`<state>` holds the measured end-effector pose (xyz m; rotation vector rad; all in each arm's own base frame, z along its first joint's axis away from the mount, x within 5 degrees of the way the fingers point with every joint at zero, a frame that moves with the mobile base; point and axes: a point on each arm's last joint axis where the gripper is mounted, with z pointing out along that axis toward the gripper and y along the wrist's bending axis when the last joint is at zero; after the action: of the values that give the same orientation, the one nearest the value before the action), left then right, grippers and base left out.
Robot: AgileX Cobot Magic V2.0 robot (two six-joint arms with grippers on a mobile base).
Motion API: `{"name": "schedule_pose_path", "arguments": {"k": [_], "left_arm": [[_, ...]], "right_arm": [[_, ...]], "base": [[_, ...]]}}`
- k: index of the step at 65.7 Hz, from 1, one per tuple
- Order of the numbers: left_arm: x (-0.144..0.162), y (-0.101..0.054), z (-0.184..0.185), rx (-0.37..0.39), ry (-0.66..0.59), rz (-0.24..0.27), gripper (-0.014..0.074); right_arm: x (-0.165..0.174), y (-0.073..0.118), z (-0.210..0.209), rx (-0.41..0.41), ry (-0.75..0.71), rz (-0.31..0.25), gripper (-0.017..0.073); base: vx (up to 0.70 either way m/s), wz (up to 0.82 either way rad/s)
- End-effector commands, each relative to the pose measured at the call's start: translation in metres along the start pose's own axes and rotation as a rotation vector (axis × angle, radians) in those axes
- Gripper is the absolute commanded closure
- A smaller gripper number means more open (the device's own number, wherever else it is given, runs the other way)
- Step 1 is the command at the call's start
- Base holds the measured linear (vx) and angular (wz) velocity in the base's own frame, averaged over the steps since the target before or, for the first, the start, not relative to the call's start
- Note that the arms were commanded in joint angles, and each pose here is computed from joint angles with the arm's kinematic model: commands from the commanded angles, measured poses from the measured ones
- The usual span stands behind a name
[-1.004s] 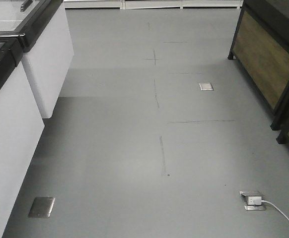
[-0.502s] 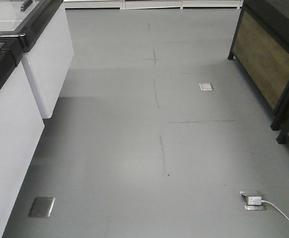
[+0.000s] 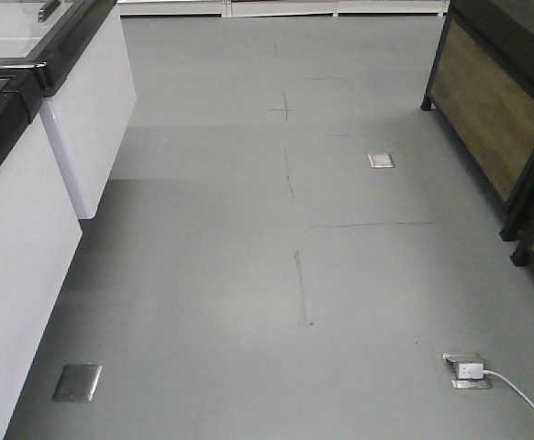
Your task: Left arm holds basket, right arm returns cookies
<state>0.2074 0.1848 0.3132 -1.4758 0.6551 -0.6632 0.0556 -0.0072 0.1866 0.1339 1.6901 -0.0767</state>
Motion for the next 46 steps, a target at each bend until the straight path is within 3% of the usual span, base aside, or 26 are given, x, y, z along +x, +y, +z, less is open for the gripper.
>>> {"name": "schedule_pose_path", "arguments": {"k": [1, 18, 34, 46], "left_arm": [[0.001, -0.022, -0.001, 0.124, 0.003, -0.005, 0.0358], [0.001, -0.021, 0.0, 0.128, 0.003, -0.005, 0.0601], [0.001, -0.022, 0.0, 0.141, 0.003, -0.005, 0.0599], [0.002, -0.031, -0.001, 0.22, 0.012, 0.01, 0.0599]], "right_arm": [[-0.001, 0.0, 0.0, 0.006, -0.067, -0.007, 0.057], [-0.001, 0.0, 0.0, 0.006, -0.067, -0.007, 0.057], [-0.001, 0.0, 0.0, 0.006, -0.067, -0.007, 0.057], [-0.001, 0.0, 0.0, 0.006, -0.067, -0.007, 0.057]], "base": [[0.0, 0.0], [0.0, 0.0], [0.0, 0.0], [0.0, 0.0]]}}
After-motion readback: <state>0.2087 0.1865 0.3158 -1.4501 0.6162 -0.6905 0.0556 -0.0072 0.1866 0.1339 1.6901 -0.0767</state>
